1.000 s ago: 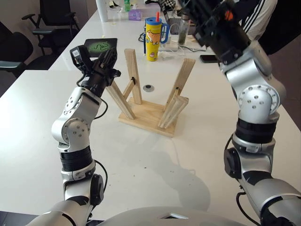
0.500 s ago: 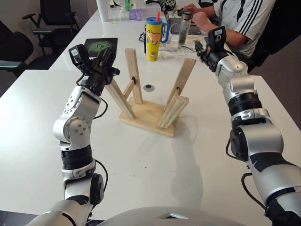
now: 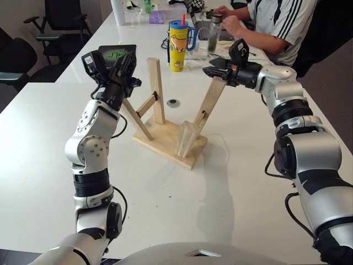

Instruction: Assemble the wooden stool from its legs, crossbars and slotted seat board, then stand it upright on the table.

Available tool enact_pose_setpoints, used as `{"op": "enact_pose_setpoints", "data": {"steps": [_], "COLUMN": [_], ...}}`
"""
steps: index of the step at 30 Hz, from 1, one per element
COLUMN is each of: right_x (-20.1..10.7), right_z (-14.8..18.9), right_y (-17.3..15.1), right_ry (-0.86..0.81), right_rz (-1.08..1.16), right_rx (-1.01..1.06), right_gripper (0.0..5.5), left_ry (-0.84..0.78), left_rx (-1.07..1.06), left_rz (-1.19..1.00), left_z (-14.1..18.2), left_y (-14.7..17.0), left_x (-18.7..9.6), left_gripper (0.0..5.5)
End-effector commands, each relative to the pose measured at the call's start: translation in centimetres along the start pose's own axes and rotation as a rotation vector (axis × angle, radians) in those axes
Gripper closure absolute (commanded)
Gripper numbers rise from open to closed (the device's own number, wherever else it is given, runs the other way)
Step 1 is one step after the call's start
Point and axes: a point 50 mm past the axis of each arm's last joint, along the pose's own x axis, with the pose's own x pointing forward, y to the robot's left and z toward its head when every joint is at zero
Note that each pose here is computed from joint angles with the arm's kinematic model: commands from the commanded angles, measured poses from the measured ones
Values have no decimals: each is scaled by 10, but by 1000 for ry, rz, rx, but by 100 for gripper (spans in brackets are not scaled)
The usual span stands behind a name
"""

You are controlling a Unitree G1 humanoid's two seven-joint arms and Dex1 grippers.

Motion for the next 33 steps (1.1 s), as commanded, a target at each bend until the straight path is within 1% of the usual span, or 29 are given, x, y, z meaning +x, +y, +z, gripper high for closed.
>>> {"op": "enact_pose_setpoints", "data": {"steps": [1,4,7,10,13,16,18,20,22,25,29,31,33], "right_x": [-5,-13,-16,-17,-18,-15,-7,3,10,16,26,35,43], "right_z": [-8,-12,-13,-2,13,29,34,31,24,11,4,3,3], "right_y": [47,81,107,130,142,139,124,107,100,101,111,108,105], "right_ry": [-45,-9,-2,-49,-116,-200,-241,-240,-214,-162,-122,-114,-109], "right_rz": [479,601,663,725,751,692,533,338,250,236,319,289,249], "right_rx": [114,78,68,69,81,107,119,104,101,96,122,111,118], "right_gripper": [361,361,361,361,361,361,361,361,361,361,361,361,361], "left_ry": [4,-19,-41,-55,-78,-109,-98,-85,-55,42,269,368,458], "left_rx": [12,22,29,41,57,100,151,194,230,277,400,457,503], "left_rz": [14,9,5,9,19,49,95,130,165,213,261,253,206], "left_z": [5,14,22,27,35,49,58,65,69,63,39,30,22], "left_y": [1,2,2,5,11,22,37,51,63,81,98,103,101], "left_x": [-2,-1,0,1,0,-3,-8,-15,-21,-31,-46,-53,-60], "left_gripper": [434,434,434,434,434,434,434,434,434,434,434,434,434]}}
